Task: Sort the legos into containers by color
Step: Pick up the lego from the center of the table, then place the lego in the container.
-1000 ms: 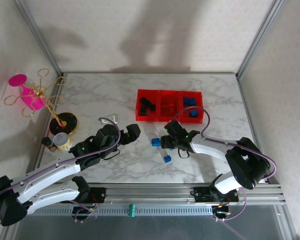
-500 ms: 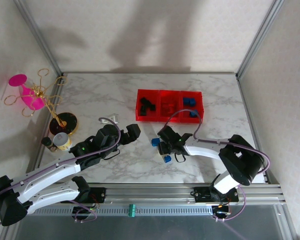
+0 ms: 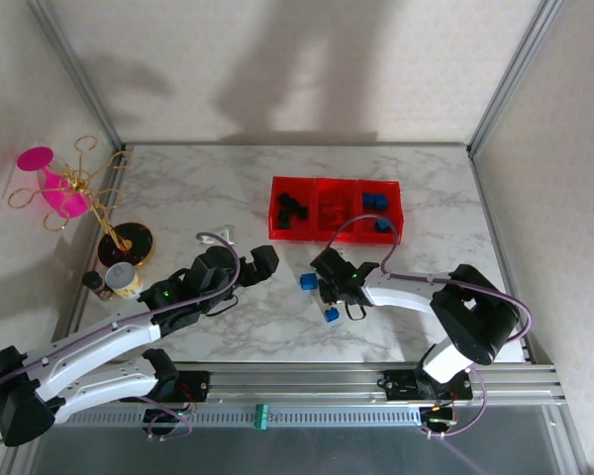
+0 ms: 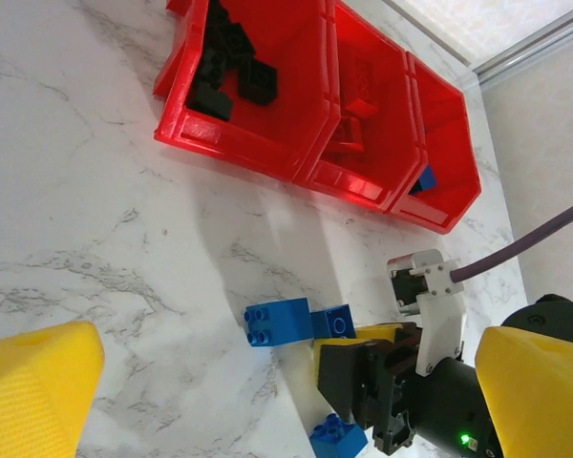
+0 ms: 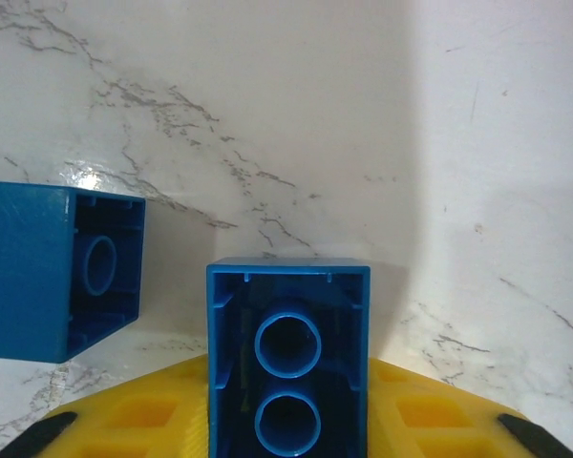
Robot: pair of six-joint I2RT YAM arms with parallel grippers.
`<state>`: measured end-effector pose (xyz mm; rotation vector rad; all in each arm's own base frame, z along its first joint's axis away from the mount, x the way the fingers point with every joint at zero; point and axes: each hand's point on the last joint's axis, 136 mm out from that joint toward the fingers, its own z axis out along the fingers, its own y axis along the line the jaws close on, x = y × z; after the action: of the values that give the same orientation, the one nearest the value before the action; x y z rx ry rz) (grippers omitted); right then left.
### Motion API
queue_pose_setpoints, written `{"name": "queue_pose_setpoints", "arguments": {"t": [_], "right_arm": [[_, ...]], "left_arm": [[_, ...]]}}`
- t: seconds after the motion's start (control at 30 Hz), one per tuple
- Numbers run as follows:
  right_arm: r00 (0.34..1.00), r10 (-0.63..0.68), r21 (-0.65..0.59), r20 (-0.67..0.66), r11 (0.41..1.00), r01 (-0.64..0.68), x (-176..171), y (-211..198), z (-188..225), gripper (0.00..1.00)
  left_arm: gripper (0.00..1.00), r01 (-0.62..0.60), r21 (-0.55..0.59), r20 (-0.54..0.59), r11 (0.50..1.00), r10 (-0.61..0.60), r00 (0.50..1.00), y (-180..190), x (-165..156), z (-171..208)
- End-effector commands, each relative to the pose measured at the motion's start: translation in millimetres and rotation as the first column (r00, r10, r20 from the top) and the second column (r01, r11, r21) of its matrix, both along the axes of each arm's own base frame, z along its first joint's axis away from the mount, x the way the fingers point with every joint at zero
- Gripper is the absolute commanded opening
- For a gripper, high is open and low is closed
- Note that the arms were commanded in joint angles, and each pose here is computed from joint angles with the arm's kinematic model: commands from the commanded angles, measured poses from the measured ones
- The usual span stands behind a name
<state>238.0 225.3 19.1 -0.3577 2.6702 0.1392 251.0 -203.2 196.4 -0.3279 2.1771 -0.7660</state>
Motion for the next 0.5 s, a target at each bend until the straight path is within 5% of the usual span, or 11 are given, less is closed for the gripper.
{"name": "queue_pose_setpoints", "arguments": {"t": [0.0, 0.47], "right_arm": [[0.999, -0.017, 0.039, 0.040, 0.999, 0.016, 6.9, 7.5, 17.7, 0.32], [0.927, -0.307, 0.132, 0.216, 0.950, 0.284, 73.8, -58.1, 86.9, 0.30]], "left_arm": [[0.99, -0.006, 0.003, 0.011, 1.000, 0.006, 1.000, -0.3, 4.9, 5.9], [1.00, 0.105, -0.014, 0.024, 0.994, -0.104, 0.994, -38.3, 10.3, 16.9]]}}
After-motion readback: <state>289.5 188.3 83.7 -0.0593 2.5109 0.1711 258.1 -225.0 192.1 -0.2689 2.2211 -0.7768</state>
